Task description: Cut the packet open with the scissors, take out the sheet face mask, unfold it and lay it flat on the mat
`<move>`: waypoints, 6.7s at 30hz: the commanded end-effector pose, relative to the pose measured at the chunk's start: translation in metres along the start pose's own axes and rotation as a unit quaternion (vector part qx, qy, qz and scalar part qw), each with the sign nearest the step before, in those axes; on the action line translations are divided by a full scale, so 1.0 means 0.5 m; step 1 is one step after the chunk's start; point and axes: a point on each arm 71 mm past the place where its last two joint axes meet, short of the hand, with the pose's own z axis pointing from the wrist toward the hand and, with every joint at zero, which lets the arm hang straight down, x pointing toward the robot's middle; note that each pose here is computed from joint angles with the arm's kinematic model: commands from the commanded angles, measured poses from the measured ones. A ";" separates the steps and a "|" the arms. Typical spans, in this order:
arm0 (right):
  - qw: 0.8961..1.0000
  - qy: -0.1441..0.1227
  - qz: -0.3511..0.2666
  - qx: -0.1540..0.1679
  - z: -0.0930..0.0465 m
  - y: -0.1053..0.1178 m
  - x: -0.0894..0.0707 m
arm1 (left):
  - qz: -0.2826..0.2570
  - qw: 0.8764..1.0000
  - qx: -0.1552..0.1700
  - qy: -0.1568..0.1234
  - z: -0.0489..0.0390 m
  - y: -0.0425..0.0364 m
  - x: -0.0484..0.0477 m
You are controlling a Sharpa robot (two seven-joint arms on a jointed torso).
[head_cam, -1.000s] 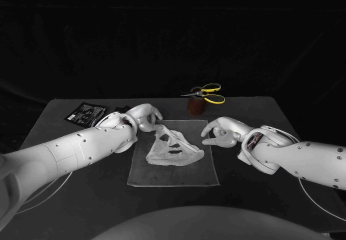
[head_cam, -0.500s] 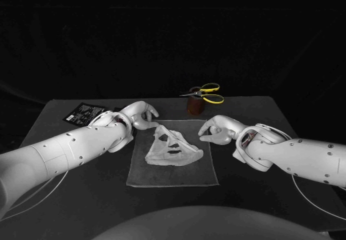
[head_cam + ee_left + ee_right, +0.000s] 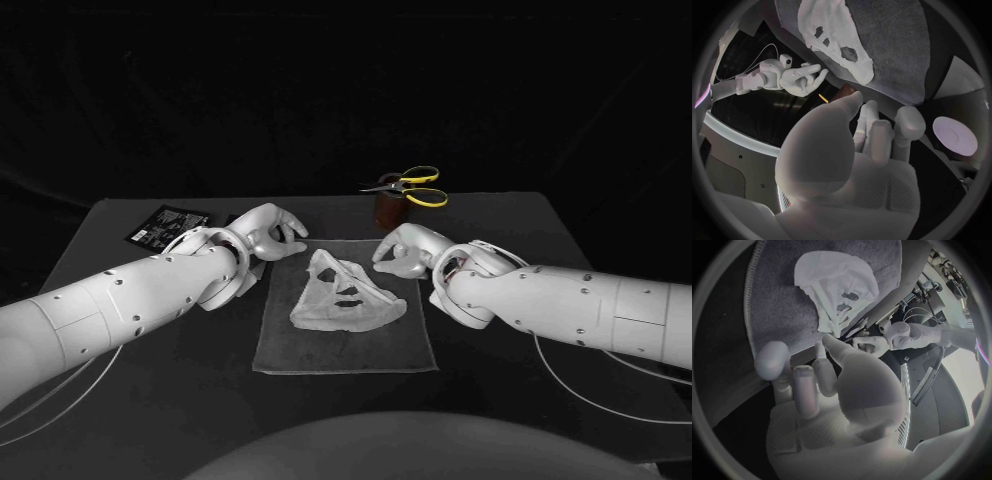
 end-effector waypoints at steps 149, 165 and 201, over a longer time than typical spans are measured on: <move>0.992 -0.110 -0.069 -0.009 0.090 0.000 0.005 | 0.079 0.990 -0.039 0.115 0.016 -0.017 0.060; 0.990 -0.117 -0.081 0.011 0.092 -0.024 -0.009 | 0.078 0.990 -0.038 0.111 0.016 -0.018 0.059; 1.000 0.004 -0.011 0.004 -0.078 -0.040 0.021 | 0.070 0.991 -0.028 0.112 0.015 -0.023 0.061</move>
